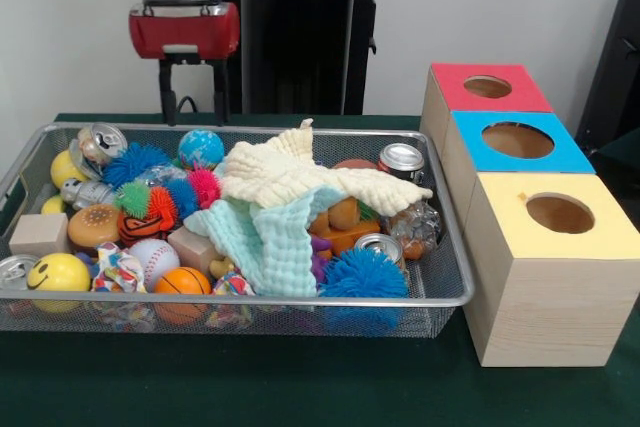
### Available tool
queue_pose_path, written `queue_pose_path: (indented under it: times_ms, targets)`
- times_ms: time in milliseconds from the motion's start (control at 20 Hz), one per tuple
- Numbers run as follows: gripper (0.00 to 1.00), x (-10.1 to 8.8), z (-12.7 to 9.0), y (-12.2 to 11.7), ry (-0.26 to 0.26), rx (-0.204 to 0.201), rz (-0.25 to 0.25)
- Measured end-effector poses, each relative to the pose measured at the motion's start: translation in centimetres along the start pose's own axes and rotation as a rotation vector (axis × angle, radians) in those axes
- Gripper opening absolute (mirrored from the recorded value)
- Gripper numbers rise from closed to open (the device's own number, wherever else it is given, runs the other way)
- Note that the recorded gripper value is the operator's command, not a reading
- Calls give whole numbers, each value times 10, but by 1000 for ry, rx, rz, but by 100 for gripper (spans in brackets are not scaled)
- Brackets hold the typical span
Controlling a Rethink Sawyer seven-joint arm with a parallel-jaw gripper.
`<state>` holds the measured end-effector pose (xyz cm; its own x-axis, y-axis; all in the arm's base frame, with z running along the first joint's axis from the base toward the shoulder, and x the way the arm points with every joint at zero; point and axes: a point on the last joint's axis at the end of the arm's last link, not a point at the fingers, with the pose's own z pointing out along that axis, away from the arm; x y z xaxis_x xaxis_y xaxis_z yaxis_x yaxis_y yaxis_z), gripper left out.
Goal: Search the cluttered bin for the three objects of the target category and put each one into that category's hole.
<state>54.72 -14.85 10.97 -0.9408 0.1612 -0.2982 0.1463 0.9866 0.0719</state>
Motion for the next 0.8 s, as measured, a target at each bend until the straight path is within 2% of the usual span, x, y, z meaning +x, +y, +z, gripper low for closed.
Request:
queue_pose_path:
  times_ms: [350, 800]
  targets:
    - [100, 1, 15, -36, -18, 28, -28]
    - [100, 15, 42, -60, -7, 28, -51]
